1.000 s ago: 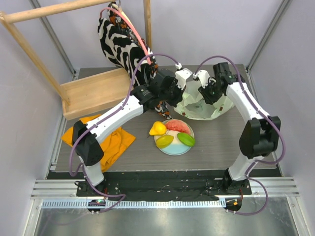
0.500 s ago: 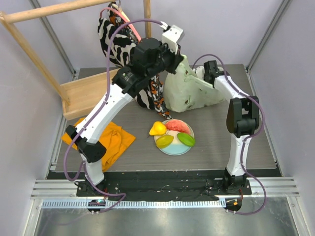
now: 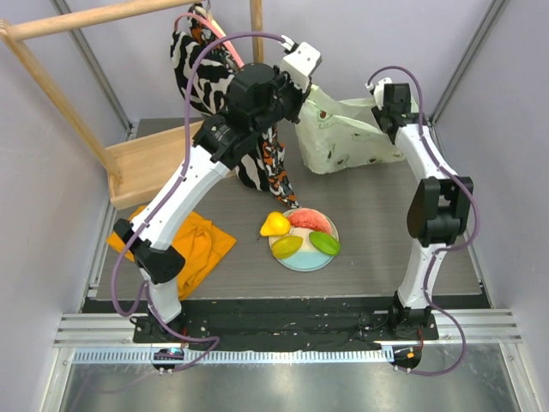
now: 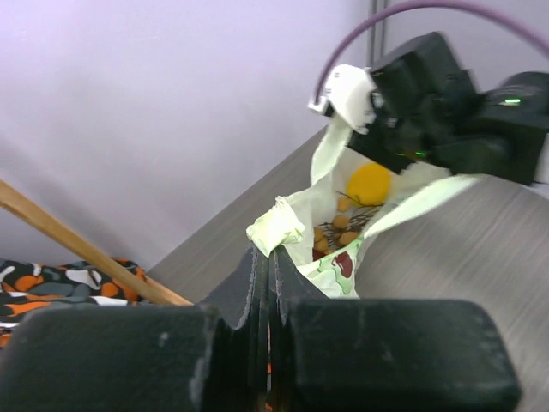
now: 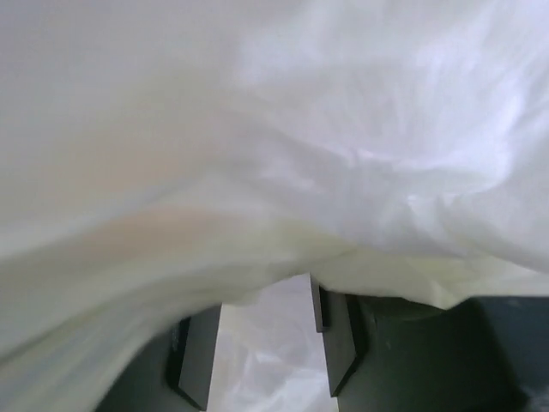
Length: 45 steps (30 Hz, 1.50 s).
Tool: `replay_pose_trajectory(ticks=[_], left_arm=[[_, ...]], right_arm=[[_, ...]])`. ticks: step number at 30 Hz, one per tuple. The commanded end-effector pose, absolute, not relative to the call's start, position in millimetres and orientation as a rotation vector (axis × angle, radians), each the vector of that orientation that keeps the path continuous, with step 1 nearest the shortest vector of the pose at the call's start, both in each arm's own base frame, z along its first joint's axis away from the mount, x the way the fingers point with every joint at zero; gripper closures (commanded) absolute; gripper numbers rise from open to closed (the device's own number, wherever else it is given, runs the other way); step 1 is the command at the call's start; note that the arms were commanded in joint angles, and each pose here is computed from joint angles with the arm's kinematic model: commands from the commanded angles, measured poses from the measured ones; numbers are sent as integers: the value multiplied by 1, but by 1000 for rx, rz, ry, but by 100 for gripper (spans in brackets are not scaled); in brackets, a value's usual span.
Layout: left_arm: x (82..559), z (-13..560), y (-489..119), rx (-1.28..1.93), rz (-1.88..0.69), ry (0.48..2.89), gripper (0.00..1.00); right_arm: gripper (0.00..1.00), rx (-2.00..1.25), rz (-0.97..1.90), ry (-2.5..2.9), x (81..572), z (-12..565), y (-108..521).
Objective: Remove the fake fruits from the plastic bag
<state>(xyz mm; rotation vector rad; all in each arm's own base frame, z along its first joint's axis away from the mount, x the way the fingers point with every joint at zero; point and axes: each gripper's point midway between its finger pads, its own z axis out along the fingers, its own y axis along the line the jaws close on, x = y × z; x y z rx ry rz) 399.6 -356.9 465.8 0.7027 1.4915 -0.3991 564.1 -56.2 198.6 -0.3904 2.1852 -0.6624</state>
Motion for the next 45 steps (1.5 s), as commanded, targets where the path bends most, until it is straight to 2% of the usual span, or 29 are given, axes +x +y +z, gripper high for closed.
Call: replay_pose_trajectory(ticks=[1, 2, 3, 4, 6, 7, 10, 12, 18, 26, 31, 32, 35, 45], left_arm=[[381, 483, -342, 804, -396, 1427, 100], [374, 467, -345, 846, -426, 1456, 100], [372, 413, -351, 913, -448, 1568, 100], [354, 405, -353, 956, -522, 1571, 100], [332, 358, -357, 1017, -624, 1675, 100], [316, 322, -355, 1073, -663, 1746, 100], [288, 266, -347, 1133, -691, 1863, 100], [283, 253, -347, 1126, -696, 1894, 100], [297, 259, -354, 1029, -683, 1901, 100], [310, 286, -359, 925, -684, 1880, 100], [311, 297, -363, 912, -702, 1857, 100], [312, 298, -363, 909, -704, 1853, 100], [314, 300, -366, 909, -709, 1845, 100], [310, 295, -363, 936, -705, 1864, 100]], right_arm=[[49, -391, -594, 2132, 505, 239, -38], [49, -402, -557, 2165, 480, 239, -35], [49, -425, -513, 2214, 463, 223, -31], [49, -482, -459, 2317, 435, 181, -25], [49, -539, -421, 2423, 387, 142, -20], [49, -567, -408, 2448, 374, 132, -15], [49, -593, -372, 2498, 342, 115, -11], [49, -588, -365, 2485, 338, 119, -10], [48, -631, -170, 2414, 339, 134, 19], [48, -695, -284, 2330, 378, 127, 19], [34, -635, -442, 2270, 408, 135, 2], [29, -628, -459, 2267, 413, 134, 0], [23, -622, -490, 2250, 428, 136, -2], [21, -479, -485, 2293, 468, 131, -34]])
